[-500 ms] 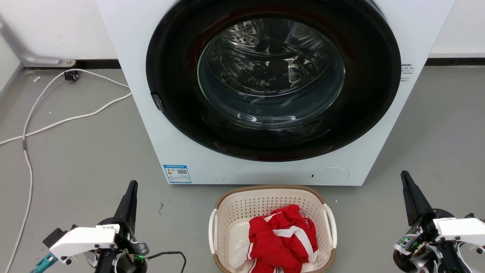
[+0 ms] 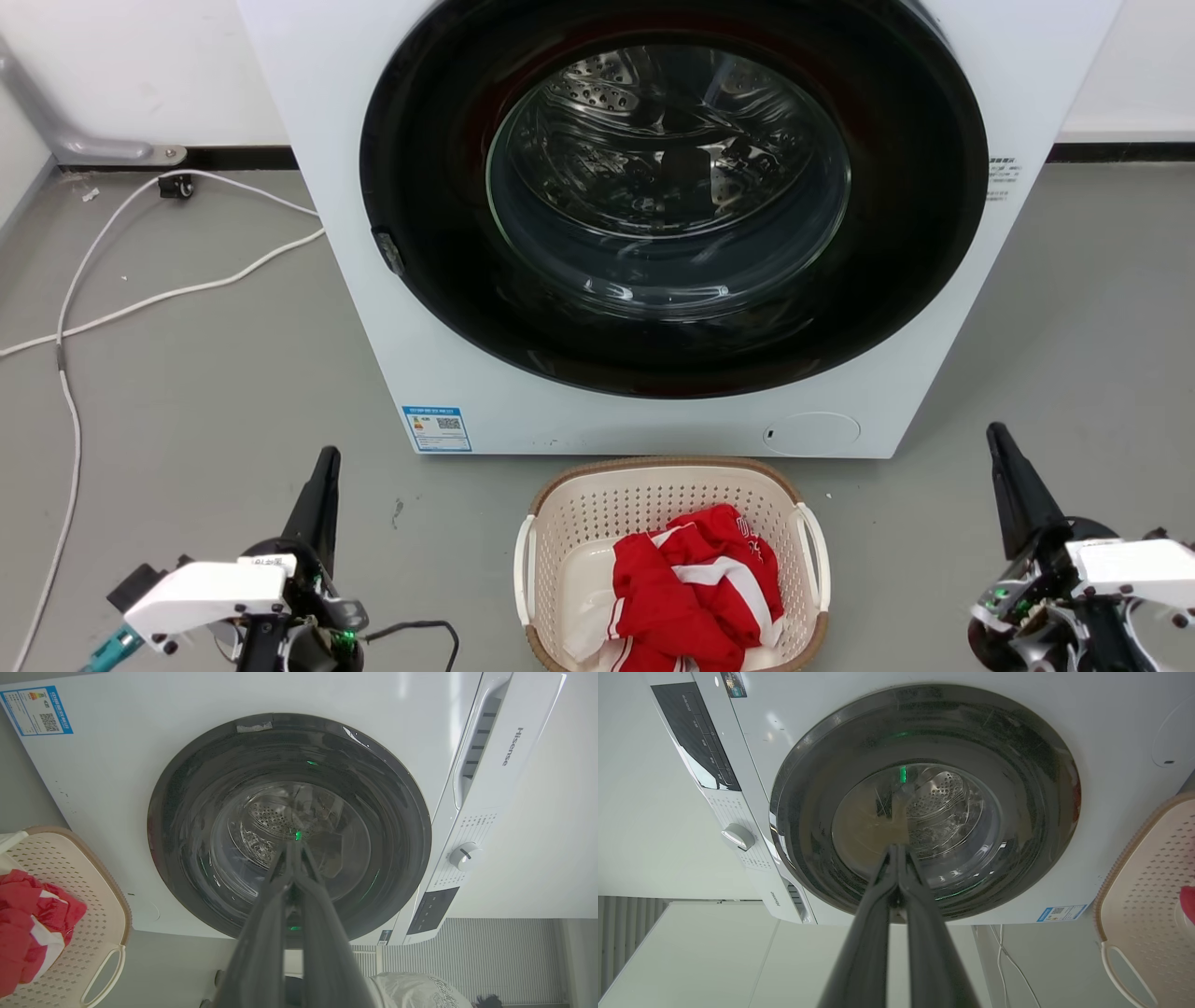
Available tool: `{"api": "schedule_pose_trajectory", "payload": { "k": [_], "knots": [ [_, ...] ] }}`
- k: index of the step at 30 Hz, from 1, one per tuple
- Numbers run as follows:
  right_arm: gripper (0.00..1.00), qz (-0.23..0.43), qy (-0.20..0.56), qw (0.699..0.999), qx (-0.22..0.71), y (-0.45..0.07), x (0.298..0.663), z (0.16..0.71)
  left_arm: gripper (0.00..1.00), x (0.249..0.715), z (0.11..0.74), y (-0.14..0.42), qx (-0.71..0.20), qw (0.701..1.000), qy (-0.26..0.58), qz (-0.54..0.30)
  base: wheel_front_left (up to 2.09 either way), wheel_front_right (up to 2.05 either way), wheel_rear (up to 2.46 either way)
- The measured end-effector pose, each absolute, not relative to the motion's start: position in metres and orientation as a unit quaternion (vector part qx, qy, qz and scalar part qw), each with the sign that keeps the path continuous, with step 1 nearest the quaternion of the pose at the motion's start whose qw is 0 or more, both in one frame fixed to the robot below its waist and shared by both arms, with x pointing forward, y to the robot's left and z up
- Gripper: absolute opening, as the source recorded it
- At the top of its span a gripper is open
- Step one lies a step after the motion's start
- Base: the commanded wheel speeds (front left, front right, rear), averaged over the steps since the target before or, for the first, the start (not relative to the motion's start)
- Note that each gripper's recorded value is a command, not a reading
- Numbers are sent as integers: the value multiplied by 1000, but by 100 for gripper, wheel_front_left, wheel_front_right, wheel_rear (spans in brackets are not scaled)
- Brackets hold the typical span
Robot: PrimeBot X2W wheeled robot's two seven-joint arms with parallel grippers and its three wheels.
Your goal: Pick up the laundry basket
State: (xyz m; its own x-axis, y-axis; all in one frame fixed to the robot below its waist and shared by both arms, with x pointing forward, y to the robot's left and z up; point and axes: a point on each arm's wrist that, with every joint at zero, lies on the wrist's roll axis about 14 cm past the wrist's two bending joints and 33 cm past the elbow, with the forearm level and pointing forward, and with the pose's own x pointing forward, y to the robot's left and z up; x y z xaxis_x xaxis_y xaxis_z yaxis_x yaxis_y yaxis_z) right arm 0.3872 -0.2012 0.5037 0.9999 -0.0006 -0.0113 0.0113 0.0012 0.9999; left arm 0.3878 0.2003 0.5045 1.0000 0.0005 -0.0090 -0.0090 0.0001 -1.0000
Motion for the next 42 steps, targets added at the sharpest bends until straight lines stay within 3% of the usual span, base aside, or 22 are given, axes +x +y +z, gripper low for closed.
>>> {"api": "schedule_pose_trajectory", "payload": {
  "k": [3, 4, 13, 19, 34, 42],
  "knots": [
    [0, -17, 16, 706, 707, -201, 382, 492, 0, 383, 493, 199, -708, 706, 16, 15, 0, 0, 0],
    [100, -23, 21, 706, 708, -201, 379, 486, 100, 380, 487, 199, -709, 705, 22, 22, 0, 0, 0],
    [100, -26, 15, 715, 699, -198, 377, 488, 100, 380, 490, 191, -703, 711, 18, 17, 0, 0, 0],
    [100, -25, 6, 738, 674, -199, 378, 493, 100, 382, 501, 186, -672, 741, 8, 4, 0, 0, 0],
    [100, -6, -3, 874, 486, -193, 378, 507, 100, 385, 522, 177, -537, 843, -14, -23, 0, 0, 0],
    [100, 6, -10, 924, 382, -189, 378, 513, 100, 385, 525, 169, -458, 889, -14, -30, 0, 0, 0]
  ]
}}
